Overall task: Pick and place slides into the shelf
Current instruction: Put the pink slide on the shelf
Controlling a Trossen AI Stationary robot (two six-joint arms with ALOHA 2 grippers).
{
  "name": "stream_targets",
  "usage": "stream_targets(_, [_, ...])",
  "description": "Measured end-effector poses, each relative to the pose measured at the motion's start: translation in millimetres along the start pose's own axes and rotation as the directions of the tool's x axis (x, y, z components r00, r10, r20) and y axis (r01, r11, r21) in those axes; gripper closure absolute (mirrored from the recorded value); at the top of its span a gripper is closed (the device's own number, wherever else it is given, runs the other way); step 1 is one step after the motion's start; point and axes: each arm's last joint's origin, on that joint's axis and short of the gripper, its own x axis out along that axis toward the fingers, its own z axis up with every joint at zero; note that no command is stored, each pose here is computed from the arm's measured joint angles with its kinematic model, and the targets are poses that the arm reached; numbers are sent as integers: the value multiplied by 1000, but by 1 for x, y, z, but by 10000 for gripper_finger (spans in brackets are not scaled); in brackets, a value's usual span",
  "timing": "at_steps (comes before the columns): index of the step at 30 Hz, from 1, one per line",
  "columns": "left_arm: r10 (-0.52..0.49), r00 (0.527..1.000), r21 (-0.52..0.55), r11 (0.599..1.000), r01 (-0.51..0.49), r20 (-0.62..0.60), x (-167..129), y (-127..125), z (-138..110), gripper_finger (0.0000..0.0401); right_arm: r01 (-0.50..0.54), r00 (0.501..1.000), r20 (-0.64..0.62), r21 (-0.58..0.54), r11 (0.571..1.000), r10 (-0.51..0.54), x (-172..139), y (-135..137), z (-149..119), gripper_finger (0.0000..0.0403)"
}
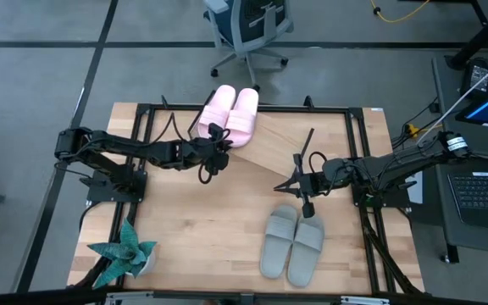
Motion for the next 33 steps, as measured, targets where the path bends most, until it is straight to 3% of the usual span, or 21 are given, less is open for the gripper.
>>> stream_targets(33, [36, 999, 41, 999, -34, -32, -6, -5, 6, 364, 0, 1000, 0, 0, 1000, 0, 0, 0, 0, 384])
